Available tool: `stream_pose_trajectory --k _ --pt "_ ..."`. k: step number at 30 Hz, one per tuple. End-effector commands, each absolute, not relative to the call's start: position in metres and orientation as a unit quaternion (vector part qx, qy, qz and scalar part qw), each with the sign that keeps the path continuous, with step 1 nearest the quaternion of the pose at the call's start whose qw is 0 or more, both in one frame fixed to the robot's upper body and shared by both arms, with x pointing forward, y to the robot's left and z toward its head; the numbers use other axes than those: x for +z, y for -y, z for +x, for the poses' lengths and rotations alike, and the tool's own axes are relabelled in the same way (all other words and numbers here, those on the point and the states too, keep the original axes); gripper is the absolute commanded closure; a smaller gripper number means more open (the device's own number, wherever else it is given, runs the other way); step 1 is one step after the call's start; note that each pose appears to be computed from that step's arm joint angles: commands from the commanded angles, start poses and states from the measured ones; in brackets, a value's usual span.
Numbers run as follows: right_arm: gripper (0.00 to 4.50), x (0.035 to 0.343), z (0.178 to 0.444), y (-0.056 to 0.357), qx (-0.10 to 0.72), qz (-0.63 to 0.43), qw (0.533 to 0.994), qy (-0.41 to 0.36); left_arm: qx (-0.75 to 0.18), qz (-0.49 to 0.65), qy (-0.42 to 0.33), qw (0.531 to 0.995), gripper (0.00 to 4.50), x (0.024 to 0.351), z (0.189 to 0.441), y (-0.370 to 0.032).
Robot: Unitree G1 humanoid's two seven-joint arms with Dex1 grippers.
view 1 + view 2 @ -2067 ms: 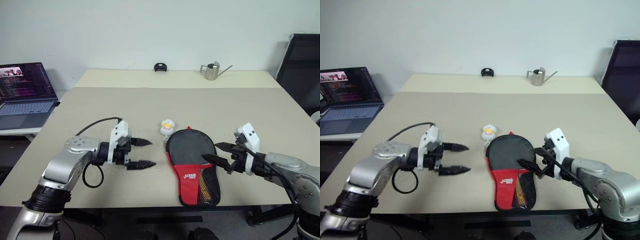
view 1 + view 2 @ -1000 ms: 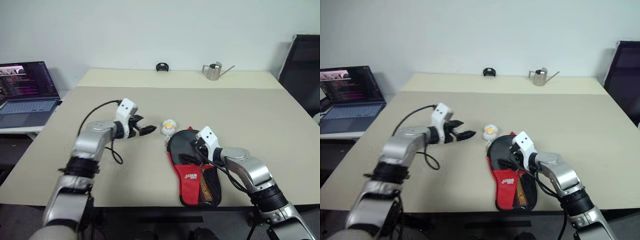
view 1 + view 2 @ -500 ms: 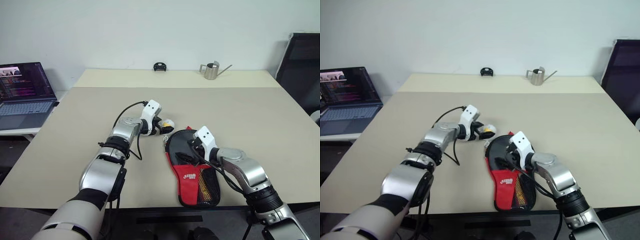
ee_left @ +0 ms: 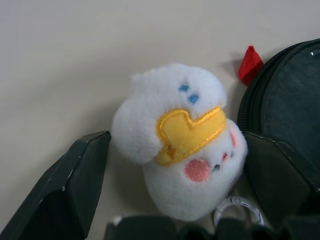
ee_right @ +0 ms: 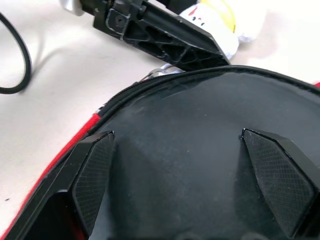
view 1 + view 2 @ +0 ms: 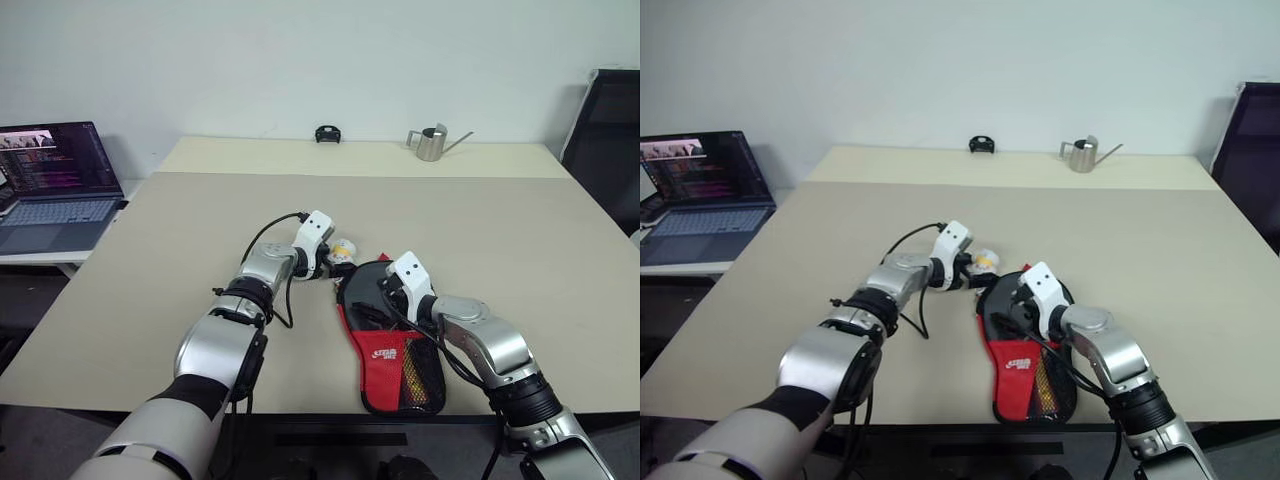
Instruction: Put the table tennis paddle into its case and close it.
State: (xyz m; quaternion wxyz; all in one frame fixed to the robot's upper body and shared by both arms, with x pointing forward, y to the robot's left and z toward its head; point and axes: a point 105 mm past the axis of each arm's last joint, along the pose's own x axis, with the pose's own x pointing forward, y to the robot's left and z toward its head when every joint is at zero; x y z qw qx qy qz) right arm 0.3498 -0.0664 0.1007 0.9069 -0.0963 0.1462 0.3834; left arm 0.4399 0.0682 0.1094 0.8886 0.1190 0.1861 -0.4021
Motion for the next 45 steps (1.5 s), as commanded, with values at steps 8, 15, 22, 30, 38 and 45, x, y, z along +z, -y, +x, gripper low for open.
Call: stream_pose_trajectory --k 8,15,22,30,38,45 --pt "0.0 0.095 0.35 0.084 0.363 -0.113 0.911 -0.161 -0.445 0.106 -0.196 0.867 3.57 0.101 0.429 -0.069" --pt "0.0 0.088 0.348 0.088 0.363 -0.116 0.908 -0.176 -0.442 0.105 -0.184 0.872 4.32 0.109 0.43 -0.086" --pt "0.0 0.072 0.344 0.083 0.378 -0.124 0.893 -0.209 -0.441 0.111 -0.158 0.877 4.32 0.132 0.435 -0.095" --pt "0.0 0.052 0.338 0.072 0.401 -0.147 0.873 -0.237 -0.451 0.138 -0.152 0.869 4.32 0.142 0.437 -0.08" --pt "0.0 0.035 0.332 0.067 0.406 -0.143 0.864 -0.263 -0.453 0.162 -0.162 0.862 4.32 0.14 0.439 -0.07" --pt "0.0 0.023 0.326 0.07 0.396 -0.12 0.863 -0.29 -0.434 0.204 -0.175 0.86 4.32 0.134 0.442 -0.065"
